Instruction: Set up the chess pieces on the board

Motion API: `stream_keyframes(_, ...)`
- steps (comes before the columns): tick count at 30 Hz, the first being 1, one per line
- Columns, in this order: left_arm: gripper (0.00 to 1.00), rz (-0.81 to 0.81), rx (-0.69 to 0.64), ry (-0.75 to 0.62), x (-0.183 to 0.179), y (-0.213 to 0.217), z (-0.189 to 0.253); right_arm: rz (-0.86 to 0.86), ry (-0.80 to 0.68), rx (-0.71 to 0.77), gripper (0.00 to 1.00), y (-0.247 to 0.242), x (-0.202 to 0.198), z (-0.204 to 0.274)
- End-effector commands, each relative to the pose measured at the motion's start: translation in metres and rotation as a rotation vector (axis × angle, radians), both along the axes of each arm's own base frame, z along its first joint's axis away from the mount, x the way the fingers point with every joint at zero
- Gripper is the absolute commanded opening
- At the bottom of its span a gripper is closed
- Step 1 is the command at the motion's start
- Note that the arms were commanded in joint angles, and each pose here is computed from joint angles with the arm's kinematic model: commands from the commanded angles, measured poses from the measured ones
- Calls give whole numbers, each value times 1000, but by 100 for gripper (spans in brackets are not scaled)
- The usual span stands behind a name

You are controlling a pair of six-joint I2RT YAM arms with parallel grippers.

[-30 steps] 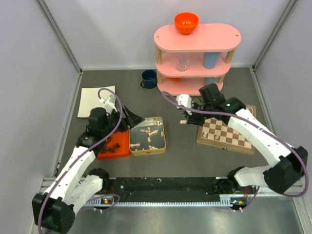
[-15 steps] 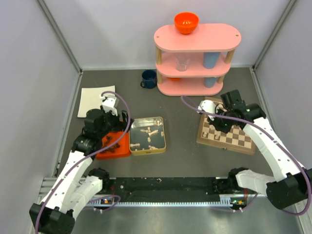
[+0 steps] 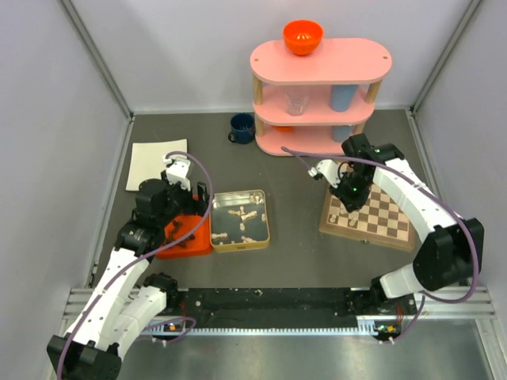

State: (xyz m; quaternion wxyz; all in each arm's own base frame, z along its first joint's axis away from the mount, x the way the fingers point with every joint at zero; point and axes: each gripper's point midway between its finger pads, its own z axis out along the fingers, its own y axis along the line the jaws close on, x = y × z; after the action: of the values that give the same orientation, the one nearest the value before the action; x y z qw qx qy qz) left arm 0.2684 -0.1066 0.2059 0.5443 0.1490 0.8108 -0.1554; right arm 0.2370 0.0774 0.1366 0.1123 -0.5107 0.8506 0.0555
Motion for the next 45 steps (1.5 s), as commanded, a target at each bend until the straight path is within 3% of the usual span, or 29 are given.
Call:
stream_keyframes(1, 82, 19, 10, -61, 4, 5, 12, -11, 10, -13, 2, 4, 16, 8)
stream_keyframes(21, 82, 51, 19, -68, 4, 11, 13, -21, 193, -166, 4, 4, 7, -43)
stream_keyframes(45, 82, 51, 19, -68, 5, 11, 13, -32, 215, -227, 6, 3, 9, -65)
